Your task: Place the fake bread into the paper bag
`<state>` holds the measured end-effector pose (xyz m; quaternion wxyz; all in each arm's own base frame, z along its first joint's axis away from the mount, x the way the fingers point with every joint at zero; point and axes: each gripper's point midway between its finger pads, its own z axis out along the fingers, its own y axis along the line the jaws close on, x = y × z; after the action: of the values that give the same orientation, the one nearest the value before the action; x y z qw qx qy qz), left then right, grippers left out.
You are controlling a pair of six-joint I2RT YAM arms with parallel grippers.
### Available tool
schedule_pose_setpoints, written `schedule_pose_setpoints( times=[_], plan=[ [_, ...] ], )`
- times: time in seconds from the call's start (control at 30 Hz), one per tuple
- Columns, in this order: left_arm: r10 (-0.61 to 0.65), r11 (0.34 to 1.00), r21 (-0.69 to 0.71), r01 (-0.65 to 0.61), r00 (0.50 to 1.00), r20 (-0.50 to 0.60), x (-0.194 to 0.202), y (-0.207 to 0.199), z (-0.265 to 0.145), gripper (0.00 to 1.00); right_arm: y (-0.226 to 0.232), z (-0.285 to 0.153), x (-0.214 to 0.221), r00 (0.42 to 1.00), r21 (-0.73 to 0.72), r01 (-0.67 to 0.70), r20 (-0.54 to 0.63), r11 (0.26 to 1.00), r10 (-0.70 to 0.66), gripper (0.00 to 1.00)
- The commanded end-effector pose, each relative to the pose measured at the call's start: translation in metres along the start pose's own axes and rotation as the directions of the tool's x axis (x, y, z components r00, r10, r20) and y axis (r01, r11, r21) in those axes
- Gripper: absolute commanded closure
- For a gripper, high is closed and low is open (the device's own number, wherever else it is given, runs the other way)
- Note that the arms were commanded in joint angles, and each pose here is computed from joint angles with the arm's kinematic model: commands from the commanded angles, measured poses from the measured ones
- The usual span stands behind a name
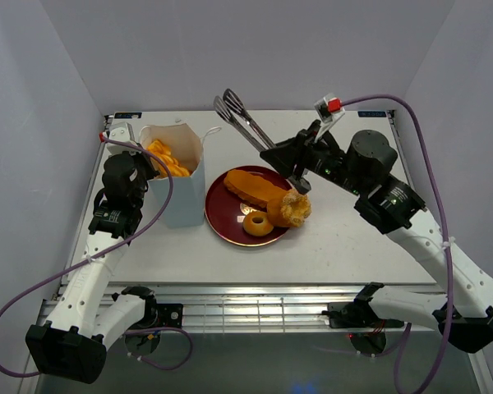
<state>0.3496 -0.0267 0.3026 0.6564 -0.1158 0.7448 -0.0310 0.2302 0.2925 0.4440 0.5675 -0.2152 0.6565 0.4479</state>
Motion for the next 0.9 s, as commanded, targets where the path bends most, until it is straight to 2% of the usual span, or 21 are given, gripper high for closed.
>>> schedule_pose_setpoints(
  times=[0.0, 0.37, 0.43, 0.5, 0.53, 0.6, 0.87],
  plan=[
    [-0.009, 1.000, 0.016, 0.009, 0.999, 0.032, -0.013, -0.003, -0.003, 1.00, -0.032, -0.014, 0.038, 0.997, 0.139, 0.010, -0.077, 0.990, 0.001, 0.57],
    [-0.008, 1.000, 0.018, 0.008, 1.000, 0.028, -0.012, -0.003, -0.003, 1.00, -0.059, -0.083, 0.129, 0.954, 0.245, 0.050, -0.298, 0.968, 0.026, 0.56],
    [-0.010, 1.000, 0.019, 0.009, 1.000, 0.026, -0.012, -0.003, -0.003, 1.00, -0.058, -0.090, 0.151, 0.925, 0.213, 0.068, -0.380, 0.975, 0.019, 0.56],
    [-0.010, 1.000, 0.023, 0.009, 1.000, 0.027, -0.012, -0.004, -0.003, 1.00, -0.057, -0.096, 0.181, 0.877, 0.183, 0.052, -0.479, 0.982, 0.042, 0.56],
    [-0.010, 1.000, 0.023, 0.009, 1.000, 0.027, -0.012, -0.004, -0.003, 1.00, -0.060, -0.102, 0.200, 0.835, 0.185, 0.052, -0.546, 0.981, 0.059, 0.56],
    [-0.009, 1.000, 0.020, 0.008, 1.000, 0.025, -0.011, -0.004, -0.003, 1.00, -0.063, -0.108, 0.224, 0.793, 0.183, 0.036, -0.603, 0.982, 0.084, 0.57],
    [-0.005, 1.000, 0.024, 0.004, 1.000, 0.015, -0.008, -0.005, -0.001, 1.00, -0.064, -0.116, 0.264, 0.723, 0.146, 0.012, -0.685, 0.989, 0.092, 0.54]
  ],
)
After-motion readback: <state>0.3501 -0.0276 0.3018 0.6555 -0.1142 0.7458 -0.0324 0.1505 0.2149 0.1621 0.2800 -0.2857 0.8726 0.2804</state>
